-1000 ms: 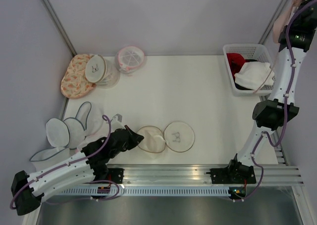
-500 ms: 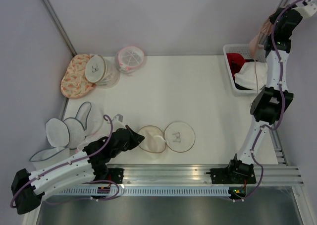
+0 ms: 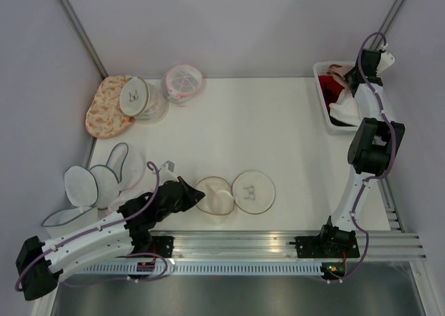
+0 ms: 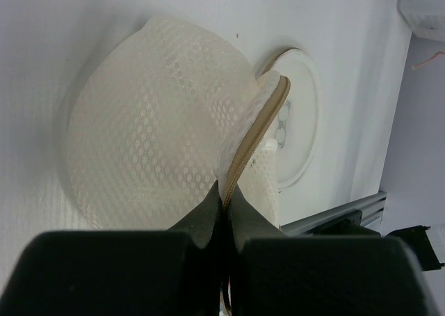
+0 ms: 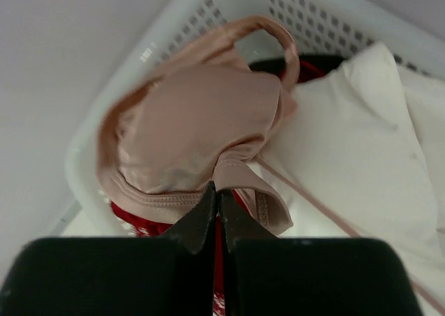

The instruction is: Unzip the laundry bag and remove the bra

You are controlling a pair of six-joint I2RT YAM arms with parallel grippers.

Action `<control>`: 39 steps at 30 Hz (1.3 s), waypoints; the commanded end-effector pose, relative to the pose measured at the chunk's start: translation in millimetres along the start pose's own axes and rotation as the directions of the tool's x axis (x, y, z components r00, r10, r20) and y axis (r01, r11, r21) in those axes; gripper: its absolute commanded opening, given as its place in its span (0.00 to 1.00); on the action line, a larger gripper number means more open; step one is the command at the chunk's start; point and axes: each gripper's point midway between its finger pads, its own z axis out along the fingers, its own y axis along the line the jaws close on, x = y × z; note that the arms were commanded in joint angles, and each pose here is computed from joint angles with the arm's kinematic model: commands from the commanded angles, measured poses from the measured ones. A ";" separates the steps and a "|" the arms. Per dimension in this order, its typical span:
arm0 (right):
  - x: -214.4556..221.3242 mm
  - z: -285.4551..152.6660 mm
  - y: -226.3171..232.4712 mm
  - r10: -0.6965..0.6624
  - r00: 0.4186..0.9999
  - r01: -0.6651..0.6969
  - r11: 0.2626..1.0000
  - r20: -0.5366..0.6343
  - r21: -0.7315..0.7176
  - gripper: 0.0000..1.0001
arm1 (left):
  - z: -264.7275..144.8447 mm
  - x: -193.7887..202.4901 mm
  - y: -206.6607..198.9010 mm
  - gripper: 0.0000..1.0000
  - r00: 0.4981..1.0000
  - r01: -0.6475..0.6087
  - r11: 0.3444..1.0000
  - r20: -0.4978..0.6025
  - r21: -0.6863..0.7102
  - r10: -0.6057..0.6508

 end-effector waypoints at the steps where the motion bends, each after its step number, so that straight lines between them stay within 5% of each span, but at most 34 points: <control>1: 22.8 -10.5 -28.4 0.011 0.998 -0.004 0.995 -0.061 0.099 0.01 | -2.8 0.9 -13.3 0.02 0.999 0.044 0.997 -0.015 0.056 -0.043; 3: 21.8 -13.6 -34.3 0.003 0.999 0.003 0.993 -0.049 0.119 0.08 | -4.4 0.9 -15.1 0.02 0.999 0.044 0.997 -0.018 0.068 -0.043; 6: 17.0 -17.2 -36.9 -0.031 0.997 0.041 0.988 -0.070 0.149 0.39 | -6.3 1.4 -16.7 0.02 0.998 0.053 0.995 -0.021 0.084 -0.051; 7: 17.7 -18.5 -37.7 -0.059 0.992 0.077 0.984 -0.109 0.163 0.60 | -6.1 2.8 -14.9 0.02 0.998 0.055 0.995 -0.025 0.084 -0.053; 12: -9.7 -50.6 -14.6 -0.098 0.994 0.100 0.994 -0.050 0.041 0.98 | -8.6 3.5 -20.0 0.02 0.998 0.059 0.992 -0.035 0.109 -0.055; 15: -41.7 -89.9 9.9 -0.093 0.996 0.094 0.993 0.017 -0.074 0.98 | -11.0 1.6 -26.0 0.02 0.998 0.053 0.991 -0.035 0.125 -0.049; 18: -37.1 -103.5 5.7 -0.133 0.990 0.130 0.990 -0.050 -0.058 0.98 | -12.7 1.5 -28.7 0.02 0.998 0.052 0.990 -0.038 0.134 -0.047; 27: 1.2 -133.0 -89.4 -0.242 0.960 0.270 0.928 -0.139 0.256 0.98 | -15.9 5.9 -32.0 0.02 0.997 0.048 0.987 -0.066 0.156 -0.038; 39: 22.5 -122.8 -136.2 -0.333 0.916 0.399 0.825 -0.225 0.400 0.98 | -21.7 8.3 -34.6 0.02 0.995 0.065 0.980 -0.085 0.189 -0.050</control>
